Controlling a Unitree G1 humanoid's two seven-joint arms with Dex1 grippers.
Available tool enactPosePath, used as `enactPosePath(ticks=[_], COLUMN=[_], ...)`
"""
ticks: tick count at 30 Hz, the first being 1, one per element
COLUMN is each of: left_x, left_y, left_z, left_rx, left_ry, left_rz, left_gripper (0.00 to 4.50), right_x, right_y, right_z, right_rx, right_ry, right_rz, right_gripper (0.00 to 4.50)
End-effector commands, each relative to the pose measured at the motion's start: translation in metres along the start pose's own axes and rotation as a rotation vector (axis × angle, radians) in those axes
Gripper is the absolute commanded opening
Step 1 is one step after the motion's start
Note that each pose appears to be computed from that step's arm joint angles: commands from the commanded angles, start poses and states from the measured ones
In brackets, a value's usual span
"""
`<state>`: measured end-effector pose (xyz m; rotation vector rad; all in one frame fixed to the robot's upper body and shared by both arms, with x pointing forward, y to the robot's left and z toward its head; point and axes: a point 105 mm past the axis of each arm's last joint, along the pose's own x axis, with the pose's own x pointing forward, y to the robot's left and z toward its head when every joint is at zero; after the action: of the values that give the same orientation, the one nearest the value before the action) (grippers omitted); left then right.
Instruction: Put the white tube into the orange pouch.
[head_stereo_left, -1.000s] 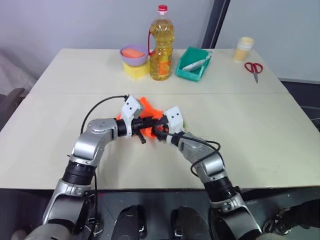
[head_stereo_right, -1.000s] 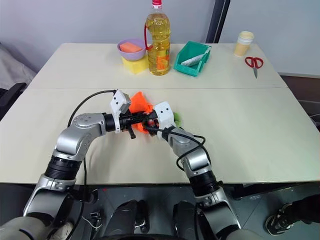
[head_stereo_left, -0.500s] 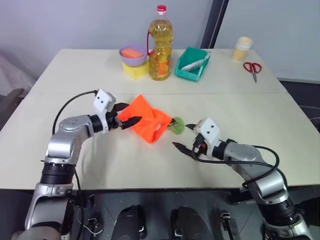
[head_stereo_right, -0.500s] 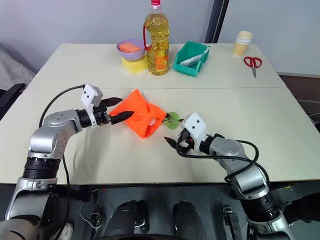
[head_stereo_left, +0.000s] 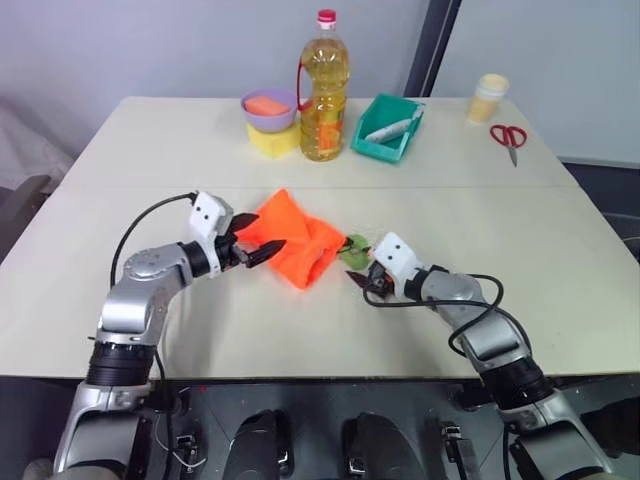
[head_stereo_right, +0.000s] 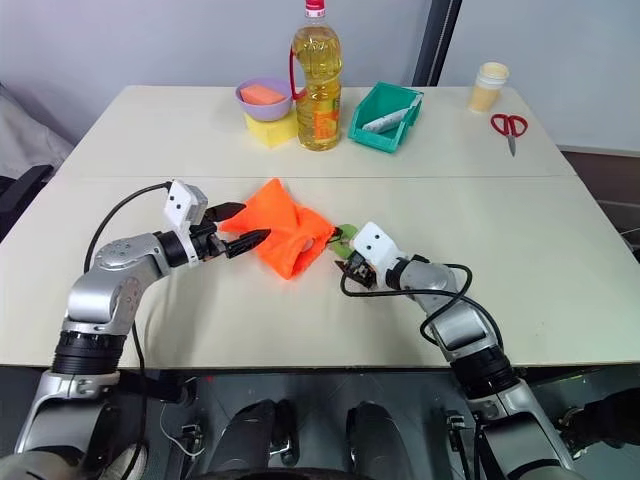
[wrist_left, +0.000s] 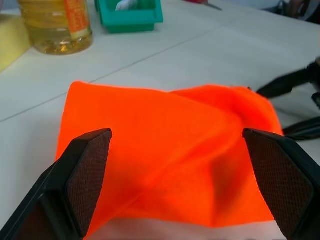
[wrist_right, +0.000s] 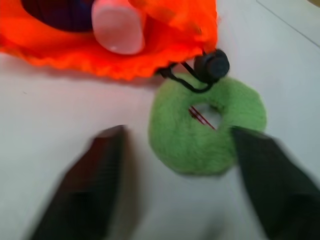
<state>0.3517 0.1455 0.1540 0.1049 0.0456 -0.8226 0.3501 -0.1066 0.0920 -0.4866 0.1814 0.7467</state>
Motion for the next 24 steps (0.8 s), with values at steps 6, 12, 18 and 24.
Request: enactPosePath(ticks=[6, 12, 18, 24], left_x=[0.001, 0.012, 0.032, 0.05], left_y=[-0.002, -0.01, -0.018, -0.025], left_z=[0.013, 0.017, 0.027, 0.033], left_rx=[0.013, 0.026, 0.052, 0.061], left_ry=[-0.071, -0.086, -0.115, -0.135], left_rz=[0.019, -0.036, -0.113, -0.184], left_gripper=[4.5, 4.5, 4.5, 4.5], right_x=[-0.034, -0.082, -0.108, -0.126], right_y=[-0.036, -0.046, -0.058, -0.071], right_z=[0.024, 0.055, 0.071, 0.085], right_rx=[-0.08, -0.144, -0.18, -0.175], right_ry=[-0.069, -0.167, -0.185, -0.225], right_rz=[-0.168, -0.184, -0.213, -0.265], right_gripper=[0.03, 0.03, 0.03, 0.03])
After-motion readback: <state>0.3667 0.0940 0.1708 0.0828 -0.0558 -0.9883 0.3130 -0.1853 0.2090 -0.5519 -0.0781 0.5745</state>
